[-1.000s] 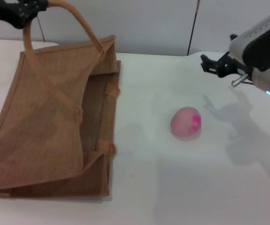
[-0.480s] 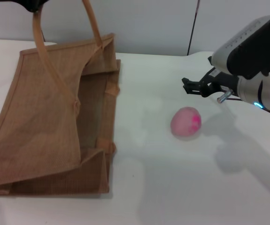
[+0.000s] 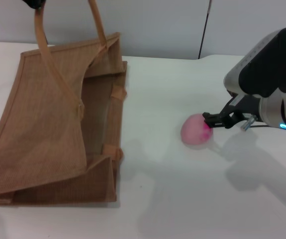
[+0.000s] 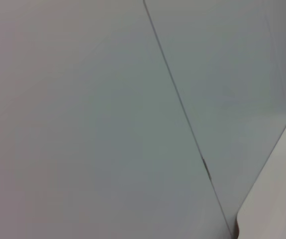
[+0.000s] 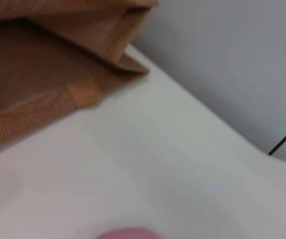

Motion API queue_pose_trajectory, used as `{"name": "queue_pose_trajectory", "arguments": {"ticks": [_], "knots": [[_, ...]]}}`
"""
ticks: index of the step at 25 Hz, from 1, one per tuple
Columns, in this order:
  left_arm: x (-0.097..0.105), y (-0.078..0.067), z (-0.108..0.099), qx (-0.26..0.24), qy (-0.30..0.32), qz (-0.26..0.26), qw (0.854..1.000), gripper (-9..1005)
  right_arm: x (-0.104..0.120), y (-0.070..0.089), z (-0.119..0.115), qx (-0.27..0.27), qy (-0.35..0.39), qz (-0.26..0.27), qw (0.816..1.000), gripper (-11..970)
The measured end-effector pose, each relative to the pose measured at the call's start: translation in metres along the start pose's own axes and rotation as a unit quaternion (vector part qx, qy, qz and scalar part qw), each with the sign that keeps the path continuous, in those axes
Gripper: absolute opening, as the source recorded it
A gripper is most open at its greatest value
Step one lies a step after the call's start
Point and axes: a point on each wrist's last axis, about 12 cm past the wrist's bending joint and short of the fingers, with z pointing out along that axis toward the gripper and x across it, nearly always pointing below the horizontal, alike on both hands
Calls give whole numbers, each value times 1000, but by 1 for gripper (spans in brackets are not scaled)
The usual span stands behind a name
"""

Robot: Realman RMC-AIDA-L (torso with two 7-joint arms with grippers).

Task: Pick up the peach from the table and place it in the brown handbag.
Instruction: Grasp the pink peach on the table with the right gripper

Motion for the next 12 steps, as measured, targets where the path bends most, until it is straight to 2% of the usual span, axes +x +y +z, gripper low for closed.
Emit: {"name": "queue_pose_trajectory", "arguments": {"ticks": [7, 12], "knots": [[2, 1, -1, -6, 5, 0, 1000, 87, -8, 19, 0, -47, -14, -8, 999, 897], [0, 2, 0, -7, 3, 1, 1000, 86, -6, 24, 4, -66, -20, -10, 998, 896]]}}
